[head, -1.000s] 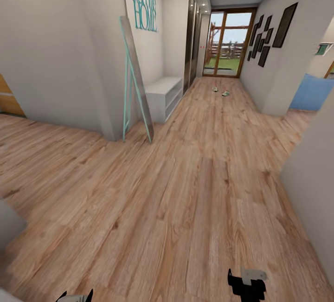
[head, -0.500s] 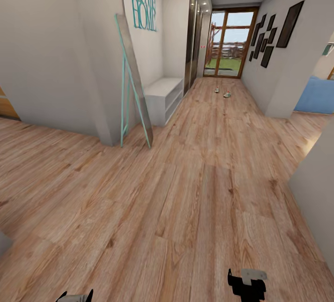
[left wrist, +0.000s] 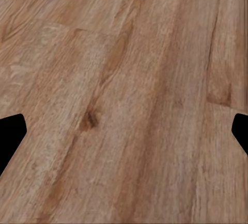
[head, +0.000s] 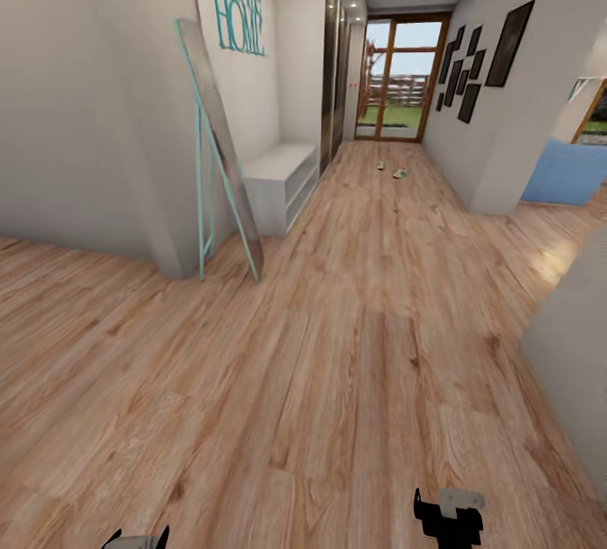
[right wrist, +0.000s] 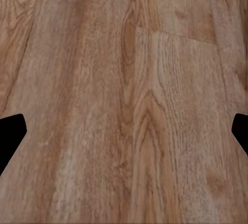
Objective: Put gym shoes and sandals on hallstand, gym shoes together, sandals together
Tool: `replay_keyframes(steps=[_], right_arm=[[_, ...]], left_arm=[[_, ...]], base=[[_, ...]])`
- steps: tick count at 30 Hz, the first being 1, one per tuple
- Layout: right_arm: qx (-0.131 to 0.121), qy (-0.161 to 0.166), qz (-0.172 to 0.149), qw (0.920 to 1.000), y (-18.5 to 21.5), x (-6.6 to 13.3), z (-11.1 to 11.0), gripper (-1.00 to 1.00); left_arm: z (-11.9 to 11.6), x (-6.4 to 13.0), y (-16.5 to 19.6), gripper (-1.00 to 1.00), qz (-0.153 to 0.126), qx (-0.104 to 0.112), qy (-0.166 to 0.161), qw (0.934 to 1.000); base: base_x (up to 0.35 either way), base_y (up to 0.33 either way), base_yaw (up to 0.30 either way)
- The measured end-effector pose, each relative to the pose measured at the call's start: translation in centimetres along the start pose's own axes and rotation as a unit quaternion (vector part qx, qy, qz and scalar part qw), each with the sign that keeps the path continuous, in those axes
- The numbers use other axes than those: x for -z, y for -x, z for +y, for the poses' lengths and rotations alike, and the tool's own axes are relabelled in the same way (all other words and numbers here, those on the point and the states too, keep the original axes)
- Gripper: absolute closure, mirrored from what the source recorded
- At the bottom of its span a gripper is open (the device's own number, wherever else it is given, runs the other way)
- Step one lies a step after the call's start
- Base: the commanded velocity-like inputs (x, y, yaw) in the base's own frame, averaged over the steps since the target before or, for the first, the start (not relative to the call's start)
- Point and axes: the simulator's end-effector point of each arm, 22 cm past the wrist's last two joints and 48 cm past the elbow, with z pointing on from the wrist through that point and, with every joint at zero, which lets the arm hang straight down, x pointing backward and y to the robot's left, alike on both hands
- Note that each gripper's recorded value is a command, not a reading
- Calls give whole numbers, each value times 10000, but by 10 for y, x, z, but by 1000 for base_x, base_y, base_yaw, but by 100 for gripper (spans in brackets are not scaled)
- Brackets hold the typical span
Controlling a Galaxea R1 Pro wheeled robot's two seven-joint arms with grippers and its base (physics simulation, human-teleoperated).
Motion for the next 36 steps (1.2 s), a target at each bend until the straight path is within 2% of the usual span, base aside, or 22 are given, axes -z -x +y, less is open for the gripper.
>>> replay_keyframes(steps=[7,24,36], right_arm=[[0,0,-2,10000,0,0,0,-100],[-6,-7,3,10000,0,0,0,-100],[3,-8,1,10000,0,0,-1,-100]], left_arm=[[0,0,0,-100,0,1,0,10000],[0,0,0,-100,0,2,0,10000],[0,0,0,-100,0,1,-1,10000]], base=[[339,0,-201],[339,0,-39],[339,0,-246]])
